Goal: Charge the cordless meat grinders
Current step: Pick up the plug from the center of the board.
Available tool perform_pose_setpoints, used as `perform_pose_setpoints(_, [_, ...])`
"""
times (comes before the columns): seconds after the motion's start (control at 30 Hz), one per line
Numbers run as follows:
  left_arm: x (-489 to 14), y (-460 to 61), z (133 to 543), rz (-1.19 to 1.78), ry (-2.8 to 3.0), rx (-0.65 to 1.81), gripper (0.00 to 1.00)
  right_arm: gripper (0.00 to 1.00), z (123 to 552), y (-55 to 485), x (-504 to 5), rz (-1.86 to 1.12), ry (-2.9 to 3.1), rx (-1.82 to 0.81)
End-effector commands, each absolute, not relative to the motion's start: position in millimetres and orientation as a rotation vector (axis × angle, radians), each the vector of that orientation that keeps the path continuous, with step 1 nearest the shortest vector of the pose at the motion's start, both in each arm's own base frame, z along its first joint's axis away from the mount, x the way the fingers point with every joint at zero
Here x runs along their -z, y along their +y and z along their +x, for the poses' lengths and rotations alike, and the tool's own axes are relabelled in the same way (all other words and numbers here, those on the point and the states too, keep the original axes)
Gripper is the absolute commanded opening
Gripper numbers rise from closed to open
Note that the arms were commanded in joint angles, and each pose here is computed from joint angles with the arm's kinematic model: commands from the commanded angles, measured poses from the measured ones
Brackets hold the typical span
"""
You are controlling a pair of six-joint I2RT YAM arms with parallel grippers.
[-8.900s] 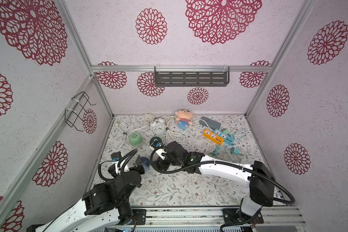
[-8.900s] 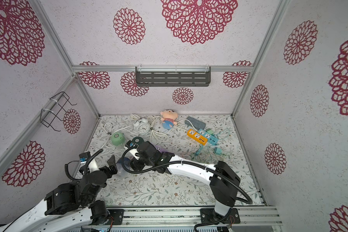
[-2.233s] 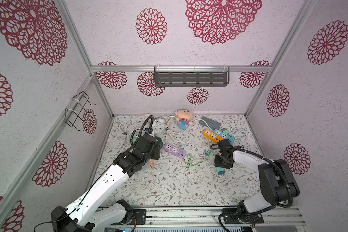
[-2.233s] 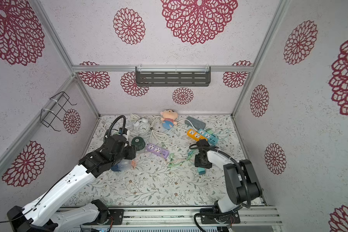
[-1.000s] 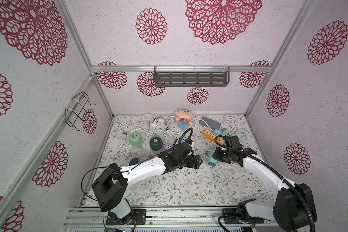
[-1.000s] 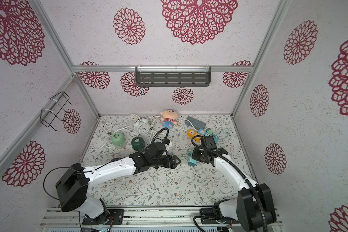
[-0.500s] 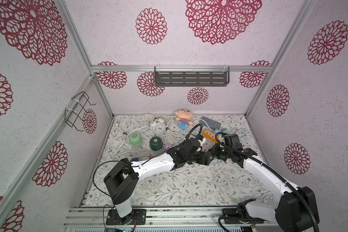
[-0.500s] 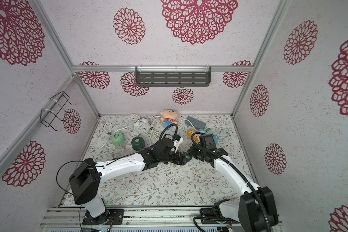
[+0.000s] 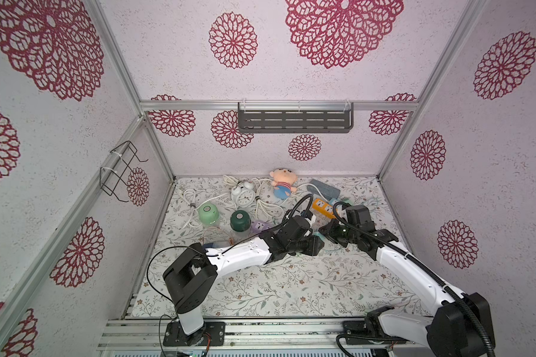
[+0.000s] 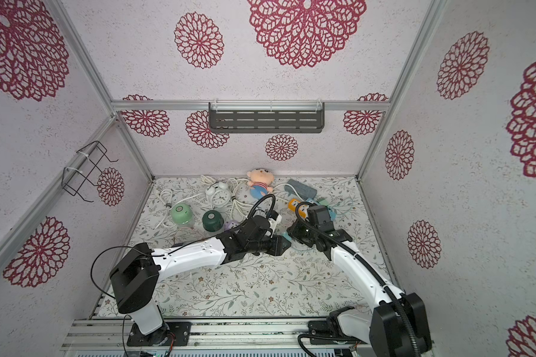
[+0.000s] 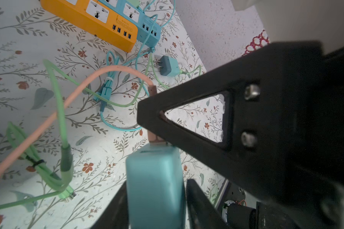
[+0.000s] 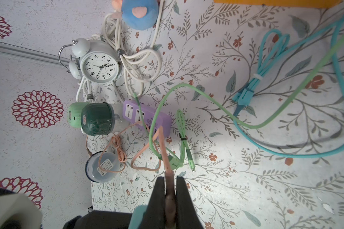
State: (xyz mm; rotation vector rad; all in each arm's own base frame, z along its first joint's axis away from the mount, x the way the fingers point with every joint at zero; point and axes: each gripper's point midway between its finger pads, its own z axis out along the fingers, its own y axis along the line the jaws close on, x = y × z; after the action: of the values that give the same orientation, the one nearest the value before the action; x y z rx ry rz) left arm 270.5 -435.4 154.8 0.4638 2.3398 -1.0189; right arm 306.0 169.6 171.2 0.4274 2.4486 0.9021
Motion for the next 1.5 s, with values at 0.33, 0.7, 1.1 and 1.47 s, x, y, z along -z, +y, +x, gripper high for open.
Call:
perform_pose_setpoints(0.33, [-188,-354,220,0.788,2.482,1.126,0.08,0.73,289,163,-288,-0.124,2.104,-0.831])
perform_pose_setpoints(0.7, [-235,-312,164,0.957,2.405,1.35,0.09,0.71,247,254,-321,-0.674,1.885,-1.433])
perform_pose_setpoints(1.1, [-259,-297,190,0.902,2.287,1.427,0.06,0.64,204,301,-291,-0.897,1.949,-1.593])
perform_pose_setpoints(1.47, [-257,-294,204,0.899,2.275,1.469,0.04,0.4,198,317,-284,-0.975,1.955,-1.675])
